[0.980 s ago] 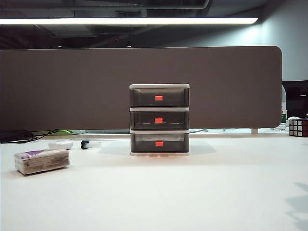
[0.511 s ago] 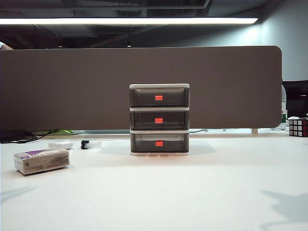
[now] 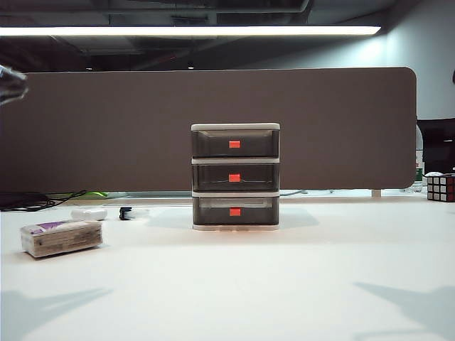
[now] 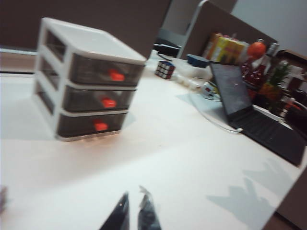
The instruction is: Open the second layer of the drawer on the table, pick up a pack of napkins on the table and put it in, and finally close the drawer.
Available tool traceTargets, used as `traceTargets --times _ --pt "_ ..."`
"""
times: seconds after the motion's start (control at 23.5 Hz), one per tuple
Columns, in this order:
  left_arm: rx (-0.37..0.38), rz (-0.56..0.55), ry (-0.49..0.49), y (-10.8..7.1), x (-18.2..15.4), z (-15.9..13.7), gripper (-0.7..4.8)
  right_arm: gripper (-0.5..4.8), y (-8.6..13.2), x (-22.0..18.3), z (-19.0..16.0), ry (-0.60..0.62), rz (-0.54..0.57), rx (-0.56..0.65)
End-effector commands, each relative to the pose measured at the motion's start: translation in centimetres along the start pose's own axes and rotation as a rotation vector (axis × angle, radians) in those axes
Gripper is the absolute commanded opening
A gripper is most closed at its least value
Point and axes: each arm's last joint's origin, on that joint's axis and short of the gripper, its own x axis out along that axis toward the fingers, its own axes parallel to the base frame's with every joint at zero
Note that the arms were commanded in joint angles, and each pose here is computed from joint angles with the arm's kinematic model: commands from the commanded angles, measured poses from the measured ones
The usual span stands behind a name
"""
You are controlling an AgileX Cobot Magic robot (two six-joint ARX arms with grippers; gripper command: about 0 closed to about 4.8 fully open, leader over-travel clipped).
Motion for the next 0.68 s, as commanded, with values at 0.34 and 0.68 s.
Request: traceTargets --times 0.34,0.68 --pt "0.042 0.133 0.006 -0.8 2.2 -0.3 0.3 -0.05 1.3 0.6 0.2 -0.027 0.065 0.025" --pt "0.058 0.125 0.023 -0.2 5.9 -0.2 0.32 -0.05 2.3 1.1 0.3 -0.047 0.053 0.029"
